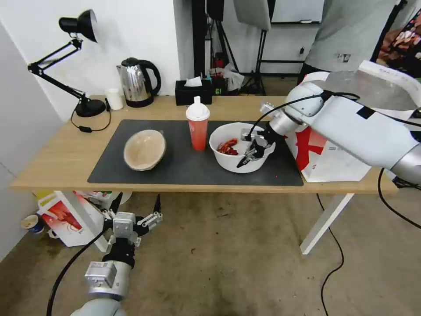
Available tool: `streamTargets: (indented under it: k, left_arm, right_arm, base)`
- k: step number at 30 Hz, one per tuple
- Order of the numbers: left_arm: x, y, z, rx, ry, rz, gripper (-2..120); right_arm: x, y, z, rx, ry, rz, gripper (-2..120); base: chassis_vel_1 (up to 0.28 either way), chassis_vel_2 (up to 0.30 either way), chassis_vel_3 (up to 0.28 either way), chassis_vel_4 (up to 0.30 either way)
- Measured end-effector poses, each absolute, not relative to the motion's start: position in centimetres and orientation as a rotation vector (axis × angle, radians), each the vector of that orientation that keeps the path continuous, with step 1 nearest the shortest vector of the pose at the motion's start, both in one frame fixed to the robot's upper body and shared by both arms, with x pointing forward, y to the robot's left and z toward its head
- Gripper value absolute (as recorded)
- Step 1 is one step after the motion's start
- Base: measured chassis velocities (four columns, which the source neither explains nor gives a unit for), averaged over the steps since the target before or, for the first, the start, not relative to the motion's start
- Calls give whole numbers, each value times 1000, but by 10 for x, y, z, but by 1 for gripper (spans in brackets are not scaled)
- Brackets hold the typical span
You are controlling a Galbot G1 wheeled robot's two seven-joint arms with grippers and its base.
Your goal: Pick up the trash from the table and place it into the takeout bag.
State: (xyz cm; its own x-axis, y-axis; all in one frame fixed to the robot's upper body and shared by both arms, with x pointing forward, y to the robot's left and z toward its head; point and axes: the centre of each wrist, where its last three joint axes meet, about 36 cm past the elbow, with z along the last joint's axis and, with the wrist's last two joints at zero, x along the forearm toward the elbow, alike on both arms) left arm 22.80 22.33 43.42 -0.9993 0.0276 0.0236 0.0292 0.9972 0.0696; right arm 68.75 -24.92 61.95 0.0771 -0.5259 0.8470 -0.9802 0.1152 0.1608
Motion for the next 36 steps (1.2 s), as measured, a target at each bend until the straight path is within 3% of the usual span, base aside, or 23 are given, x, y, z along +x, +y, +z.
streamTargets:
  k: [14,36]
  left_arm:
    - [228,223,434,-44,-3117,-109,100]
    - [228,223,434,-44,-3117,-109,100]
  right_arm:
    - [685,-262,629,1527,-1559,702,0]
    - [669,-267,707,1613,-1603,828,0]
  base:
    - [0,0,0,0]
    - [0,0,0,0]
